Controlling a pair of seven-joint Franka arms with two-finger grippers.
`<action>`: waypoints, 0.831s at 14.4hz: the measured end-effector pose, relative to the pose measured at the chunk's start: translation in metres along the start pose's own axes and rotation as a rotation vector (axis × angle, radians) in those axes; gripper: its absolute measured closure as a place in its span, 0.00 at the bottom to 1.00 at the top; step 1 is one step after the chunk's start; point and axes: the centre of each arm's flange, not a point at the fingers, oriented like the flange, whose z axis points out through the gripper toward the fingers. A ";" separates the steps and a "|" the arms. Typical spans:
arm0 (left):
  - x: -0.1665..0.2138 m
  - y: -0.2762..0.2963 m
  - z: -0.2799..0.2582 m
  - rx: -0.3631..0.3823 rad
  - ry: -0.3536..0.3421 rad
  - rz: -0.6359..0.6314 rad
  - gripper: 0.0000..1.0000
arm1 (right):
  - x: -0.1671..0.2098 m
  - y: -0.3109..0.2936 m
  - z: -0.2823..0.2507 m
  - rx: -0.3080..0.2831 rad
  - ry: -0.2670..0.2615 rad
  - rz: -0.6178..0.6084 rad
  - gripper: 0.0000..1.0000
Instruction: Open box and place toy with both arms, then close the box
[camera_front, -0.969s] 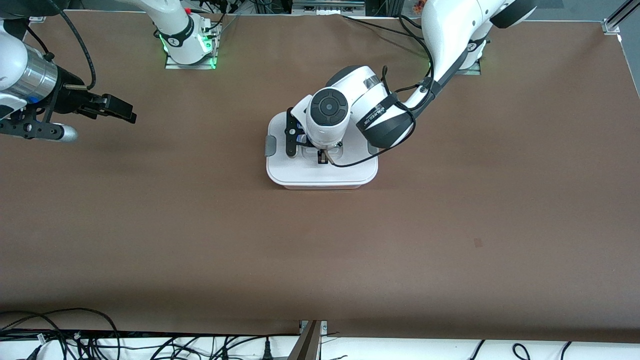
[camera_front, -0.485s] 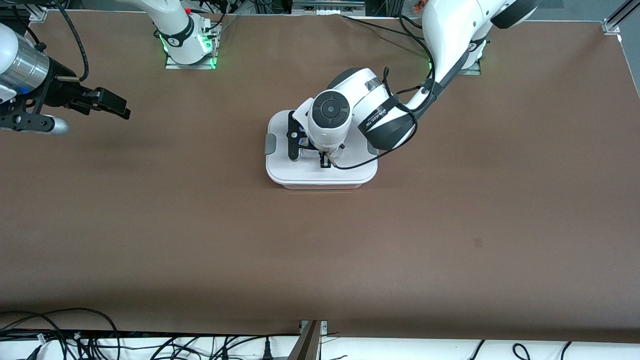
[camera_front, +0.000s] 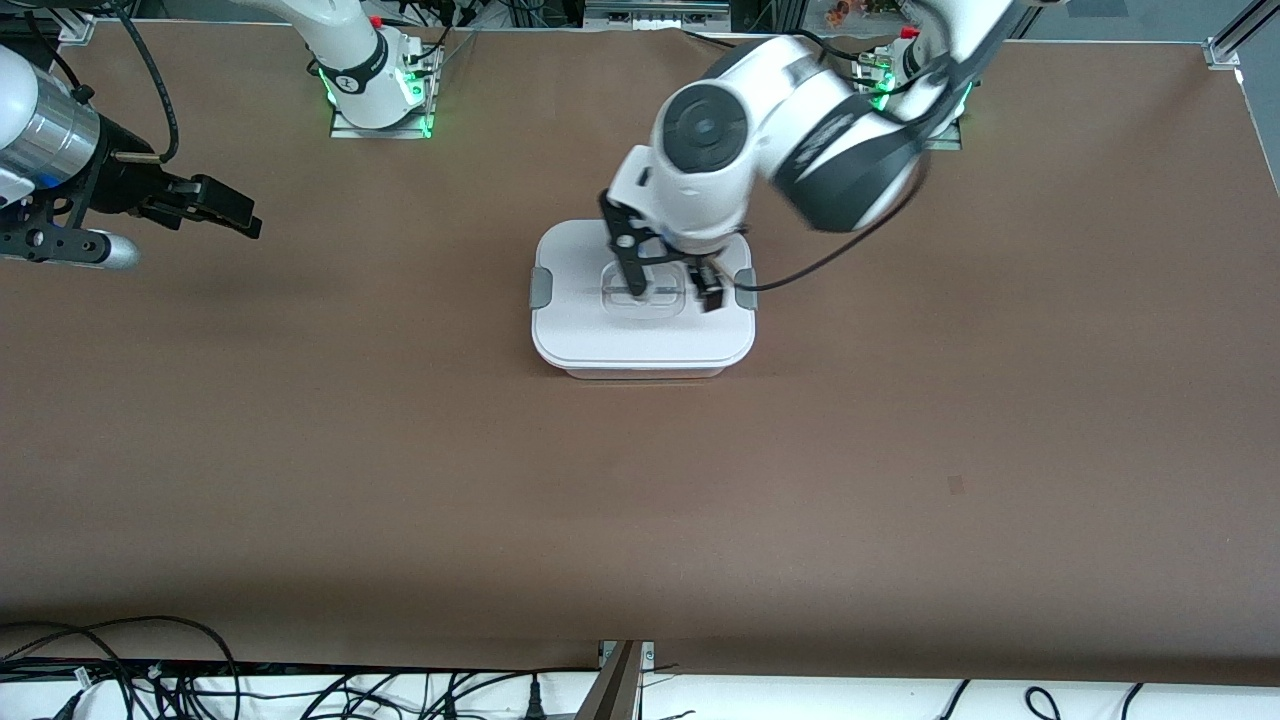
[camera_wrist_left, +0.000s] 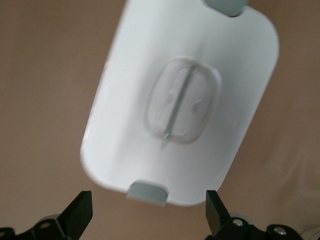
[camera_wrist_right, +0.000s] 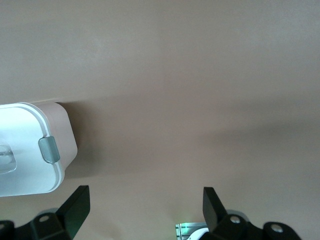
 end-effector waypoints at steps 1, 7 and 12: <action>-0.023 -0.023 -0.017 0.010 0.003 -0.062 0.00 | 0.000 0.000 0.000 0.000 0.001 0.000 0.00; -0.151 -0.143 -0.068 0.067 0.009 -0.331 0.00 | 0.001 0.006 -0.004 0.004 0.008 0.006 0.00; -0.256 -0.185 -0.122 0.104 0.075 -0.573 0.00 | 0.000 0.003 -0.003 0.003 0.008 0.003 0.00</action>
